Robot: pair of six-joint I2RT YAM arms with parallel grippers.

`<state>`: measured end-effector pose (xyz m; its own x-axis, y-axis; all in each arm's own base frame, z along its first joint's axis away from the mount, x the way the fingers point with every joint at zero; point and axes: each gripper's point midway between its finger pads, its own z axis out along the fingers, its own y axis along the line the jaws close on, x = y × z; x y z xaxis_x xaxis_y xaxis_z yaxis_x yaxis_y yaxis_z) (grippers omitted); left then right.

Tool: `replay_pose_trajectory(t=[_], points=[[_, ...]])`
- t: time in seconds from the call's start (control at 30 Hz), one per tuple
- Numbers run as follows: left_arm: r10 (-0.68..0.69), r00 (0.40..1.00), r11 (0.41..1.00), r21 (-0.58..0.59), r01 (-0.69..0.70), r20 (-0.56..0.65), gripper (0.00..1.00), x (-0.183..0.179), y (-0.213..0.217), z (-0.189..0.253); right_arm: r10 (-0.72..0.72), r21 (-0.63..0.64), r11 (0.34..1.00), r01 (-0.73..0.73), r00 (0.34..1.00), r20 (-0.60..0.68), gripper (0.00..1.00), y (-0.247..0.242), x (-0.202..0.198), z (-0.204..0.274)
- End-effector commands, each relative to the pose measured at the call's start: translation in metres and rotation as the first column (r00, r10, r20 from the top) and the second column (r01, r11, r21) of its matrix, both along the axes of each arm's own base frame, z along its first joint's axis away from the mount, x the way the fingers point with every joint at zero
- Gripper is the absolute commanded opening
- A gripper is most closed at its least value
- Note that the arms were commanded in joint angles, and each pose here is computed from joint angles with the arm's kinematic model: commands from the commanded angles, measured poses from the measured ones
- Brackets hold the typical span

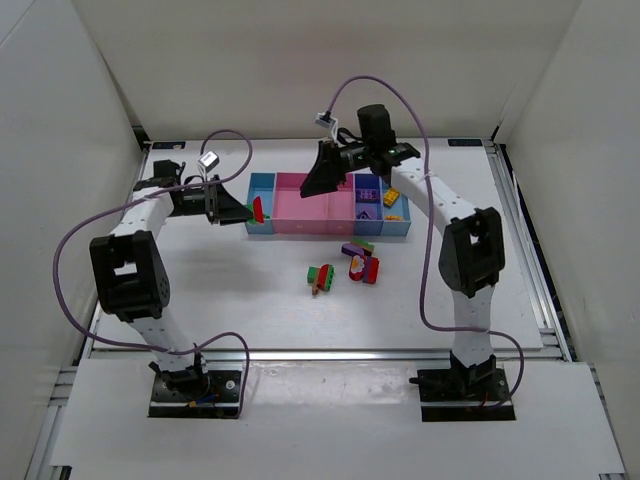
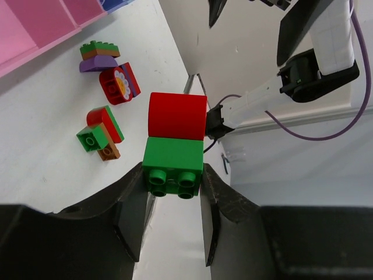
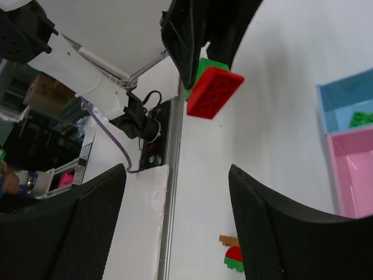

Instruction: Sort the legos into containers by color

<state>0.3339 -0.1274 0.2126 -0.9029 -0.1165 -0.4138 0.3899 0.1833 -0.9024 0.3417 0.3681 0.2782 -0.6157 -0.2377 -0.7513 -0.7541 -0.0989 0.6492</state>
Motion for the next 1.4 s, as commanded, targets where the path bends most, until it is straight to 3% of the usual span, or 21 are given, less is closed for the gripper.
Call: replay_pose_trajectory(t=[0.0, 0.4, 0.9, 1.0, 1.03, 1.27, 1.3, 1.37], points=[[-0.069, 0.982, 0.993, -0.085, 0.085, 0.176, 0.1, -0.011, -0.012, 0.048, 0.073, 0.054, 0.996, -0.076, 0.996, 0.053, 0.75, 0.022, -0.009, 0.019], [-0.129, 0.954, 0.99, -0.029, 0.141, 0.271, 0.1, -0.008, -0.033, 0.06, 0.091, 0.057, 0.994, -0.093, 0.995, 0.042, 0.84, 0.052, 0.0, 0.011], [-0.169, 0.933, 0.983, -0.014, 0.182, 0.317, 0.1, 0.0, -0.047, 0.066, 0.15, 0.063, 0.986, -0.153, 0.987, 0.052, 0.85, 0.08, -0.015, 0.007], [-0.169, 0.933, 0.983, -0.013, 0.183, 0.319, 0.1, 0.001, -0.047, 0.066, 0.133, 0.046, 0.99, -0.135, 0.99, 0.035, 0.8, 0.082, -0.015, 0.003], [-0.167, 0.932, 0.983, -0.013, 0.181, 0.32, 0.1, 0.001, -0.046, 0.066, 0.127, 0.041, 0.991, -0.128, 0.991, 0.033, 0.71, 0.083, -0.014, 0.002], [-0.165, 0.929, 0.985, 0.003, 0.174, 0.332, 0.1, 0.005, -0.046, 0.063, 0.123, 0.028, 0.992, -0.124, 0.992, 0.023, 0.38, 0.079, -0.016, -0.002], [-0.165, 0.929, 0.985, 0.003, 0.174, 0.332, 0.1, 0.005, -0.046, 0.063, 0.125, 0.027, 0.992, -0.125, 0.992, 0.02, 0.3, 0.078, -0.017, -0.002], [-0.165, 0.928, 0.985, 0.009, 0.172, 0.333, 0.1, 0.006, -0.046, 0.062, 0.124, 0.028, 0.992, -0.125, 0.992, 0.02, 0.23, 0.076, -0.017, -0.001]])
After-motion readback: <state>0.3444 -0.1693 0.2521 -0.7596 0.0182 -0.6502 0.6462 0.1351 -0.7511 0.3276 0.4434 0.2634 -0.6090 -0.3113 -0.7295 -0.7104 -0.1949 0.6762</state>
